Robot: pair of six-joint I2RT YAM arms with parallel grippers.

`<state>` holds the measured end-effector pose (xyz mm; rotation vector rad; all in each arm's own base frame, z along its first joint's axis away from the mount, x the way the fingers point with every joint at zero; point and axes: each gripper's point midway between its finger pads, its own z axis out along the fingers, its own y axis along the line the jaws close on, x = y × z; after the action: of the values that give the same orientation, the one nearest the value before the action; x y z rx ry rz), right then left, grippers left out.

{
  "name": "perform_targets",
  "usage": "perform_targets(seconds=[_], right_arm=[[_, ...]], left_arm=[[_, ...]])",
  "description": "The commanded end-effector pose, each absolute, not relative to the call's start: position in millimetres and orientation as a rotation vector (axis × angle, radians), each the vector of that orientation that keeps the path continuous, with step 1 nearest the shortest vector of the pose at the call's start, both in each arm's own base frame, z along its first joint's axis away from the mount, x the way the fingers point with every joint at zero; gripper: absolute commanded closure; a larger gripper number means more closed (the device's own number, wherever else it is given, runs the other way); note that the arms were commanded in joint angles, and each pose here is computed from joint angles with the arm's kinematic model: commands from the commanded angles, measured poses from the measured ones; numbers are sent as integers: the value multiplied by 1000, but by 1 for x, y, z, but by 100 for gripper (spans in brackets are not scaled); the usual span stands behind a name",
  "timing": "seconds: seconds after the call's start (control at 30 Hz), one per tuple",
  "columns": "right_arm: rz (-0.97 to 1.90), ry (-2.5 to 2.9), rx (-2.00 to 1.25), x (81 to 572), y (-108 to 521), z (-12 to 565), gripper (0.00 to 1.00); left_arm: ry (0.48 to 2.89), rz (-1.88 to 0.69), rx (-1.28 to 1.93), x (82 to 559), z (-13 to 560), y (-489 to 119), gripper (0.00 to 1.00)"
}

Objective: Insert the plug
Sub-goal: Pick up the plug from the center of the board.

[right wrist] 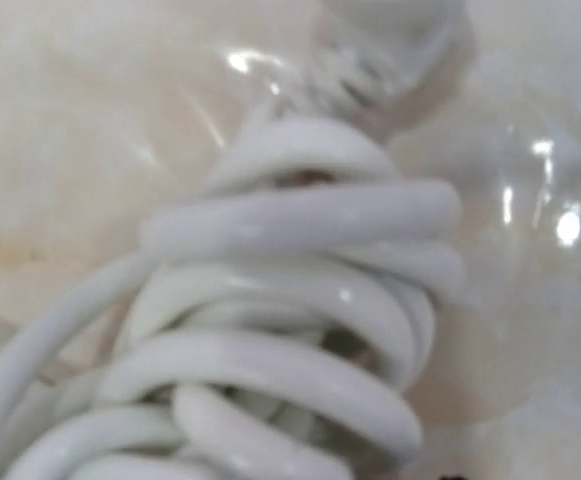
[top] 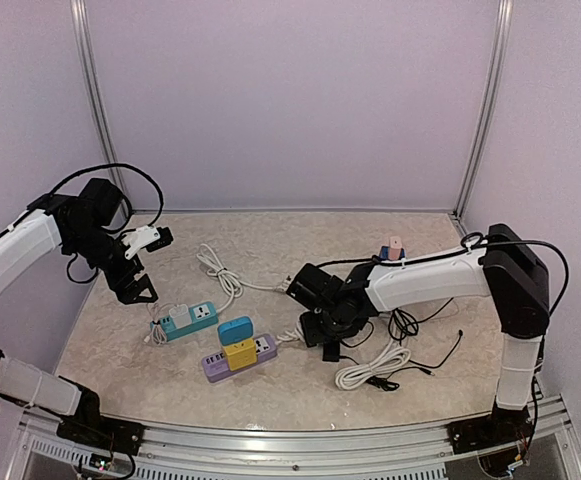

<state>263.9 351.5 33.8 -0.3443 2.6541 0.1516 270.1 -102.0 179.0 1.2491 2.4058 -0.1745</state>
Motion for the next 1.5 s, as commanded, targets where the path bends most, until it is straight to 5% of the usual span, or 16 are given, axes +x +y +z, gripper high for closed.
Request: perform_targets(seconds=[0.0, 0.27, 0.43, 0.6, 0.7, 0.87, 1.17, 1.47], right_arm=[[-61, 2674, -400, 256, 336, 33, 38], [-245, 2681, -335, 229, 307, 41, 33], [-119, 2727, -335, 225, 323, 19, 39], [-69, 2747, -337, 226, 329, 6, 57], [-17, 2725, -328, 229, 327, 13, 80], [106, 2485, -464, 247, 340, 82, 100], [308, 1692, -751, 235, 357, 269, 100], [272, 1241, -882, 222, 378, 351, 100]], left_arm=[[2407, -188, 1246, 270, 183, -102, 5], [2405, -199, 1250, 271, 183, -103, 5], [2407, -206, 1246, 272, 184, -104, 5], [2402, -219, 1247, 269, 185, -106, 5], [2398, -216, 1249, 268, 187, -105, 5], [2356, -246, 1256, 269, 204, -111, 5], [2145, -127, 1210, 285, 320, -120, 5], [1844, -276, 1366, 239, 396, -202, 5]])
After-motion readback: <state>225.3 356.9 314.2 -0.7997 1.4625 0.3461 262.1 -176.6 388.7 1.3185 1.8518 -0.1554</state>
